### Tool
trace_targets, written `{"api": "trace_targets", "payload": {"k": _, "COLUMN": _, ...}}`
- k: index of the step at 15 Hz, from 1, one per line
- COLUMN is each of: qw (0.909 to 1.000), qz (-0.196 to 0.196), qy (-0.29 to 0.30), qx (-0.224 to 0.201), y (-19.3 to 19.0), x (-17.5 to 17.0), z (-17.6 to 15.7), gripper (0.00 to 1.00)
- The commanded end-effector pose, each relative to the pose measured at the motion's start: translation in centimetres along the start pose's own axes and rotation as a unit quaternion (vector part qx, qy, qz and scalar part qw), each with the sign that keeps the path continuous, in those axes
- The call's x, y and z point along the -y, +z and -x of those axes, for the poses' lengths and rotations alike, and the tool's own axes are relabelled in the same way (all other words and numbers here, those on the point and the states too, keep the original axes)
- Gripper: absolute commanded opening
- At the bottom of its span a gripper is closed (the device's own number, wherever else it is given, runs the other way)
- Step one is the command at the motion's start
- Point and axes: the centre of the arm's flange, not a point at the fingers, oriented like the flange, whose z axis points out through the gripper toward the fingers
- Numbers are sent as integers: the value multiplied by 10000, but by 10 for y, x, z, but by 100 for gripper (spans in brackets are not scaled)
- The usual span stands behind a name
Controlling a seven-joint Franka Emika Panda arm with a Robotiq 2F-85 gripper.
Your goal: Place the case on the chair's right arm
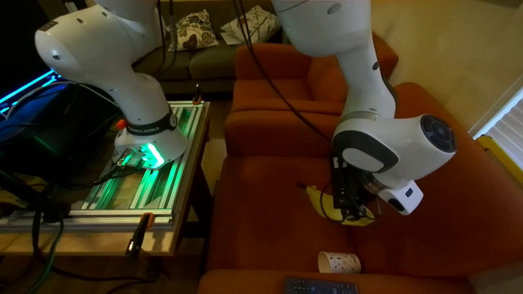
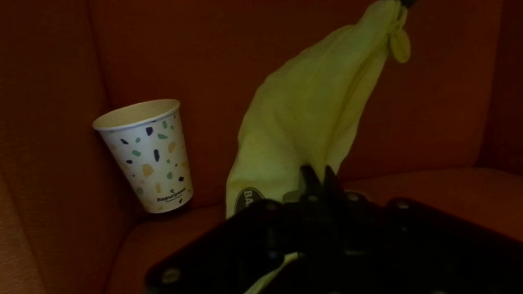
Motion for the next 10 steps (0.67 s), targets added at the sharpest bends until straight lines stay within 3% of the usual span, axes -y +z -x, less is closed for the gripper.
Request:
{"api": "trace_targets", "payload": {"k": 1, "qw": 9997, "qz": 61, "qy": 193, "qx": -104, "y": -41, "x": -14, "z": 19, "gripper": 2}}
{"api": "trace_targets", "payload": {"k": 10, "qw": 9892, "qz": -225, "qy": 1197, "qx": -817, "y": -81, "x": -69, "z": 16, "gripper": 3}}
